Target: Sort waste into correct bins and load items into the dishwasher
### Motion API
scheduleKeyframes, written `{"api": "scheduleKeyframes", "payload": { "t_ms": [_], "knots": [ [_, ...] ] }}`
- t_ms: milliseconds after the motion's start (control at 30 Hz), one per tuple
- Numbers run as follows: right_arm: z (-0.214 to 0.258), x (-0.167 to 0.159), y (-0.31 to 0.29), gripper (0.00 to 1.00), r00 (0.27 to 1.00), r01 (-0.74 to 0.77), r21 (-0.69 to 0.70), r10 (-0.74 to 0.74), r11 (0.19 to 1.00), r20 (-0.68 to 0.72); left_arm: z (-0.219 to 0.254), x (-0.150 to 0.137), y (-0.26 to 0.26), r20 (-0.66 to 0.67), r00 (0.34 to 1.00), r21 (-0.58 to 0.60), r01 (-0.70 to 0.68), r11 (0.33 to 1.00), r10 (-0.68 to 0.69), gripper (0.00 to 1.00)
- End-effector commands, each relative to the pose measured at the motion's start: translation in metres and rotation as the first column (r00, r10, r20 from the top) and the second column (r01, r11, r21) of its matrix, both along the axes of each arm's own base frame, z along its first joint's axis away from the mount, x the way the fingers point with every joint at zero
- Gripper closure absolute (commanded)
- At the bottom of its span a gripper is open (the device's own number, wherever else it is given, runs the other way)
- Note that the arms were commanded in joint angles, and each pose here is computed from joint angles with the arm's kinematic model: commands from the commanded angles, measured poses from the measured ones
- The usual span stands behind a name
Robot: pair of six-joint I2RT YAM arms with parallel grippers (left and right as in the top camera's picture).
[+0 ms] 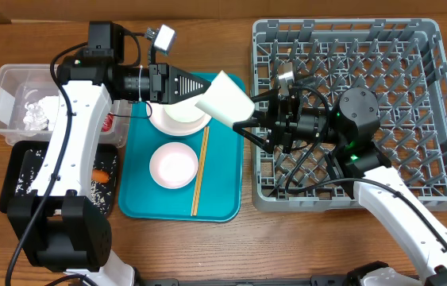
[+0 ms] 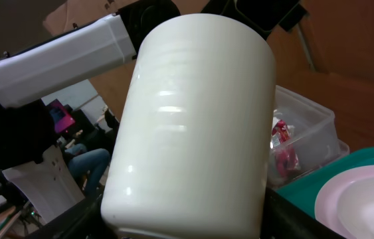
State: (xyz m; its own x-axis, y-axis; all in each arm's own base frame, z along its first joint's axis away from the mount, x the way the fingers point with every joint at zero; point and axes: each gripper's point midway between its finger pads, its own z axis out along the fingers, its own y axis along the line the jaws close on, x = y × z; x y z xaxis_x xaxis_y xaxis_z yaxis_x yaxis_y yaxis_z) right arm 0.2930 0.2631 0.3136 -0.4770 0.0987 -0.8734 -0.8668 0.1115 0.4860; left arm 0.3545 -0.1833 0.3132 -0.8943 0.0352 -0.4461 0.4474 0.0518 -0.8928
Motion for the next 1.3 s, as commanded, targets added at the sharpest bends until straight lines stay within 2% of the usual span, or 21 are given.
{"api": "scheduleKeyframes", "payload": {
  "t_ms": [0,233,400,667,933,1100,1267],
  "knots": [
    [0.007,-0.002,0.002,0.34,1.000,-0.020,0.008,0.020,1.000,0.012,-0.001,0.003,-0.003,0.030,1.000,0.000,0.008,1.000,-0.008,0.96],
    [0.009,0.000,0.002,0.37,1.000,-0.008,0.011,0.007,1.000,0.021,-0.011,0.006,-0.002,0.019,1.000,0.060,-0.015,0.998,0.014,0.96],
    [0.012,0.001,0.002,0.31,0.999,0.000,0.018,-0.001,1.000,0.037,-0.012,0.006,-0.002,0.018,1.000,0.063,-0.015,0.998,0.014,0.96],
    [0.016,0.004,0.001,0.30,0.998,0.020,0.030,-0.022,0.999,0.060,-0.015,0.007,-0.001,0.016,1.000,0.077,-0.020,0.997,0.019,0.96],
    [0.017,0.004,0.001,0.20,0.997,0.020,0.033,-0.022,0.999,0.067,-0.016,0.008,-0.001,0.016,1.000,0.088,-0.025,0.996,0.023,0.96],
    [0.017,0.005,0.001,0.20,0.997,0.024,0.033,-0.026,0.999,0.068,-0.016,0.008,-0.001,0.016,1.000,0.088,-0.025,0.996,0.023,0.96],
    [0.018,0.009,0.000,0.15,0.996,0.048,0.038,-0.051,0.998,0.068,-0.016,0.008,-0.001,0.016,1.000,0.088,-0.025,0.996,0.023,0.96]
  ]
}}
